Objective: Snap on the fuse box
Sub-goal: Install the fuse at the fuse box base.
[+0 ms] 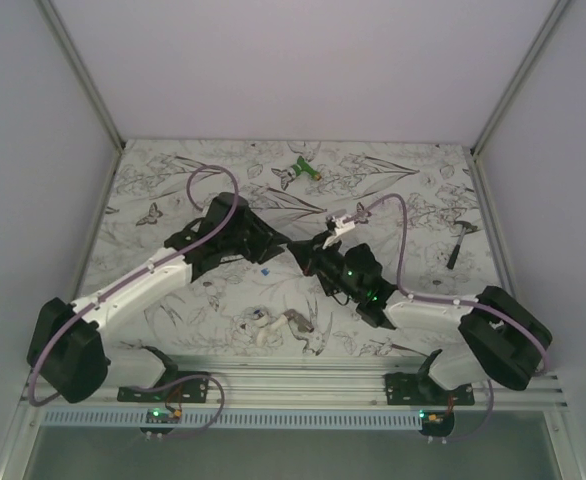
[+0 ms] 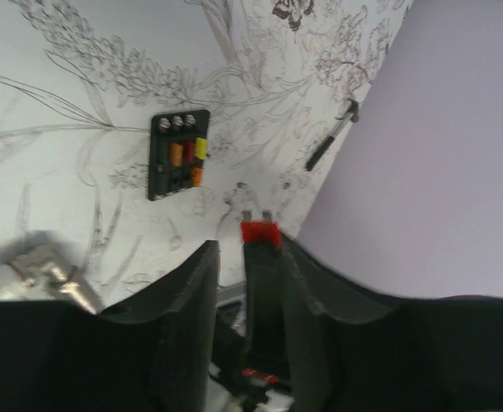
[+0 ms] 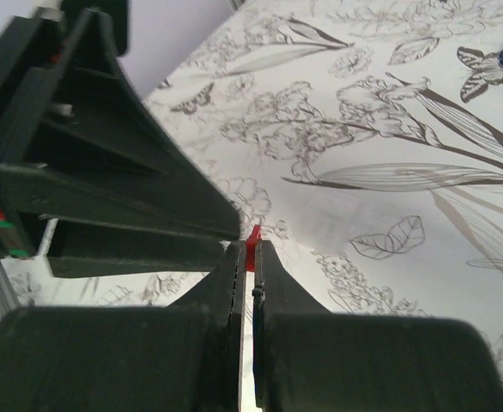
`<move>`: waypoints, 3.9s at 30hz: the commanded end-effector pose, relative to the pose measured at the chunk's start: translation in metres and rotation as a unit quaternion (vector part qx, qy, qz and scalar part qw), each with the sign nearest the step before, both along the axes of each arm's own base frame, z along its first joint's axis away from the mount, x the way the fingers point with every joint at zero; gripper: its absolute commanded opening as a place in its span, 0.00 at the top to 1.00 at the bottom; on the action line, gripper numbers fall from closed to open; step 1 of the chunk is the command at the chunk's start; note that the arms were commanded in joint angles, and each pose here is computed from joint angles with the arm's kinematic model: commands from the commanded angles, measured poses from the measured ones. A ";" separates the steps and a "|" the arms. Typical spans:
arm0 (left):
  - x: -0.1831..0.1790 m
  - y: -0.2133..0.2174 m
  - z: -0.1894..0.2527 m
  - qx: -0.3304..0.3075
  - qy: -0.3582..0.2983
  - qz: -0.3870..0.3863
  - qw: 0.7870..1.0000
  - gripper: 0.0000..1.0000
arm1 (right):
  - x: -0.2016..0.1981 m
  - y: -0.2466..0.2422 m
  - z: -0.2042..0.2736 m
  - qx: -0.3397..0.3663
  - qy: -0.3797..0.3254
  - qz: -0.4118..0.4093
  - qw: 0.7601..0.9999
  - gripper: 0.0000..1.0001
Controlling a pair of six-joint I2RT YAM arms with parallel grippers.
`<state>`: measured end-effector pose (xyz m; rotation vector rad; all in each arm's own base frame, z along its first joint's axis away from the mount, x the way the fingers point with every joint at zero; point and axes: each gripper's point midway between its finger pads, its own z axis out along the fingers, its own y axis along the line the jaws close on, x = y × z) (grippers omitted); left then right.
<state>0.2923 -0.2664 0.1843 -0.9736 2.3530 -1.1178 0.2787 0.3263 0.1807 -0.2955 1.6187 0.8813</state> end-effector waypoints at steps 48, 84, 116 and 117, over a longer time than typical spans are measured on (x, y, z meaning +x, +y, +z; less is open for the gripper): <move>-0.013 0.178 -0.092 0.418 -0.072 -0.038 0.905 0.00 | -0.014 -0.098 -0.118 -0.440 0.396 0.068 0.803 1.00; -0.013 0.176 -0.095 0.410 -0.062 -0.038 0.909 0.00 | -0.013 -0.115 -0.152 -0.391 0.436 0.030 0.810 1.00; -0.014 0.177 -0.094 0.408 -0.060 -0.033 0.910 0.01 | -0.012 -0.106 -0.130 -0.370 0.404 0.060 0.835 1.00; -0.014 0.177 -0.094 0.408 -0.061 -0.033 0.910 0.01 | -0.011 -0.106 -0.131 -0.370 0.404 0.059 0.835 1.00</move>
